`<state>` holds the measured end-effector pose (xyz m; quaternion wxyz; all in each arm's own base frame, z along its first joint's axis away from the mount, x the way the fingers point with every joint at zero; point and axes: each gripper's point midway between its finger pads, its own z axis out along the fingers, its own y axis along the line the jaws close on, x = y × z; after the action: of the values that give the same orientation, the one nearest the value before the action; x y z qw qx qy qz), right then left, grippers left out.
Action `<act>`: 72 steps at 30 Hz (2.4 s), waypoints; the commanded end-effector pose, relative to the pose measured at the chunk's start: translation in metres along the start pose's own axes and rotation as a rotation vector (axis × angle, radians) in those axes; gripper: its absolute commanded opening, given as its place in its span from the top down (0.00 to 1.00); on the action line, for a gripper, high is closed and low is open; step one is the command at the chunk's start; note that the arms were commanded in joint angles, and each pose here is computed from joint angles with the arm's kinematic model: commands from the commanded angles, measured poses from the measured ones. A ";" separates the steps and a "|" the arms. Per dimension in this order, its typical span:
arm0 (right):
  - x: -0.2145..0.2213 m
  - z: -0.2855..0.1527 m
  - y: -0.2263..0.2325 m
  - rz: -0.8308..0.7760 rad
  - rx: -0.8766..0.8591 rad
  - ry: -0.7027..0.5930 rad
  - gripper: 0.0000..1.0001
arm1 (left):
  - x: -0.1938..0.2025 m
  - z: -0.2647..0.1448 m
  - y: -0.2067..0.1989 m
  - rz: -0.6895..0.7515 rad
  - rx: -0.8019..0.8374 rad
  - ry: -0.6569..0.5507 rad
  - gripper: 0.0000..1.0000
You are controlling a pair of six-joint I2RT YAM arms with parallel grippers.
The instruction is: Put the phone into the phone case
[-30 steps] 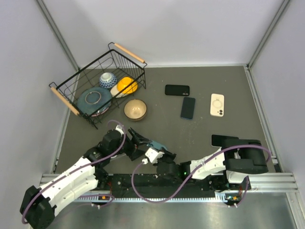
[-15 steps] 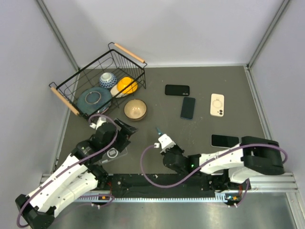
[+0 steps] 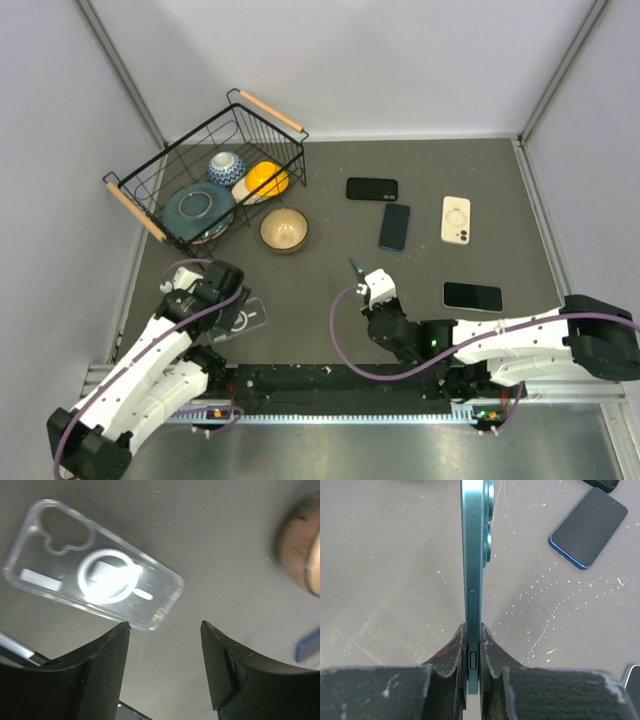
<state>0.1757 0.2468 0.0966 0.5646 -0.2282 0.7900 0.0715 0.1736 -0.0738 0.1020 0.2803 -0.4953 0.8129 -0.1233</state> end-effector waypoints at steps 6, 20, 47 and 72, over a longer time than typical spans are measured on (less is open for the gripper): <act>-0.008 -0.004 -0.008 0.112 0.021 -0.036 1.00 | -0.010 0.020 0.078 -0.193 -0.432 -0.056 0.42; -0.016 0.001 0.007 0.086 -0.039 -0.058 1.00 | 0.010 0.028 0.090 -0.374 -0.429 0.003 0.43; -0.045 -0.010 0.003 0.077 -0.064 -0.110 1.00 | 0.007 0.037 0.088 -0.245 -0.582 -0.011 0.93; -0.046 -0.071 -0.004 0.217 -0.245 0.132 1.00 | 0.128 0.019 -0.052 0.854 0.405 0.299 1.00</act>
<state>0.1299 0.2323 0.1552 0.4767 -0.2493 0.8203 0.1941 0.1619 -0.1625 0.0372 0.2175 -0.1503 0.9532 -0.1464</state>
